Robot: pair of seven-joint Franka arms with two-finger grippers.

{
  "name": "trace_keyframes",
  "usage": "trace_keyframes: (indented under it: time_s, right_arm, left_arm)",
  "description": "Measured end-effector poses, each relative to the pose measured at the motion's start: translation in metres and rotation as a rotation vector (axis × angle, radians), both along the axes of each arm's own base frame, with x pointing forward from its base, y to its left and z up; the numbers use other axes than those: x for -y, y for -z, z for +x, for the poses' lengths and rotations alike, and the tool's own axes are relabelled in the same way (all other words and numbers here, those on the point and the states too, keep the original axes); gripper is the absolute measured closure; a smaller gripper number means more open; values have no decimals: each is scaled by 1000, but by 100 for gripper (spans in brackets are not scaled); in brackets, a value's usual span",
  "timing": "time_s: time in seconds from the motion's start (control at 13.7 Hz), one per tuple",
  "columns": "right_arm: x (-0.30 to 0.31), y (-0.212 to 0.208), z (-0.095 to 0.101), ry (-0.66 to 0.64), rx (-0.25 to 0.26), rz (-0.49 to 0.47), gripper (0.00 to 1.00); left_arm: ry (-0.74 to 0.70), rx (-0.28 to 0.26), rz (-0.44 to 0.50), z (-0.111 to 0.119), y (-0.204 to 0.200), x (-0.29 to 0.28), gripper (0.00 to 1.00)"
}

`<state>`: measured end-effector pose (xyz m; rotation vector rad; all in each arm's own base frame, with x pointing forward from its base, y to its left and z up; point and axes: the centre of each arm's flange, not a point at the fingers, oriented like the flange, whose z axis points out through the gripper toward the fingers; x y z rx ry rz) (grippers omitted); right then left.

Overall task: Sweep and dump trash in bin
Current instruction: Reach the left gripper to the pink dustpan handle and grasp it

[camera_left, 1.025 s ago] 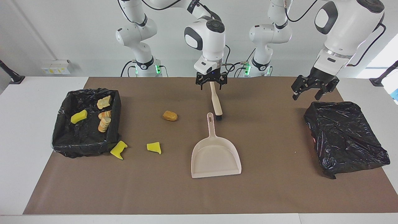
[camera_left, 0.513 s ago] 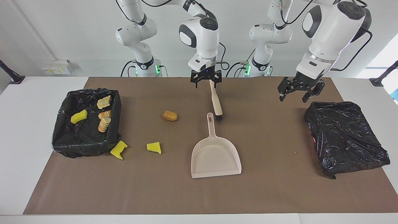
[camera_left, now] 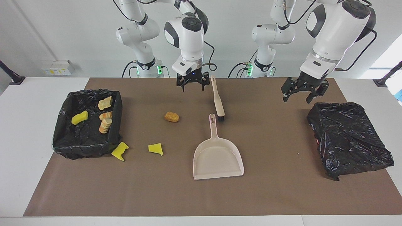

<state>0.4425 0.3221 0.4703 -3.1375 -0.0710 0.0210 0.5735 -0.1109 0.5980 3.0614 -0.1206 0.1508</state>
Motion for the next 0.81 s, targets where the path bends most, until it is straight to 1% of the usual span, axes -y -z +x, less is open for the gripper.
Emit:
trace_keyframes:
  time_s: [0.15, 0.37, 0.59, 0.73, 0.81]
  right_arm:
    - [0, 1, 0, 1, -3, 1, 0]
    - [1, 2, -1, 1, -6, 0, 0]
    - [1, 3, -1, 1, -8, -2, 0]
    - [1, 4, -2, 2, -10, -1, 0]
    - [1, 5, -2, 6, -15, 5, 0]
  left_arm:
    - [-4, -6, -2, 0, 4, 12, 0]
    - [-46, 6, -20, 4, 27, 73, 0]
    - [-80, -4, -35, 7, 81, 155, 0]
    - [-54, 1, -48, 5, 126, 209, 0]
    - [-41, -2, -48, 3, 142, 225, 0]
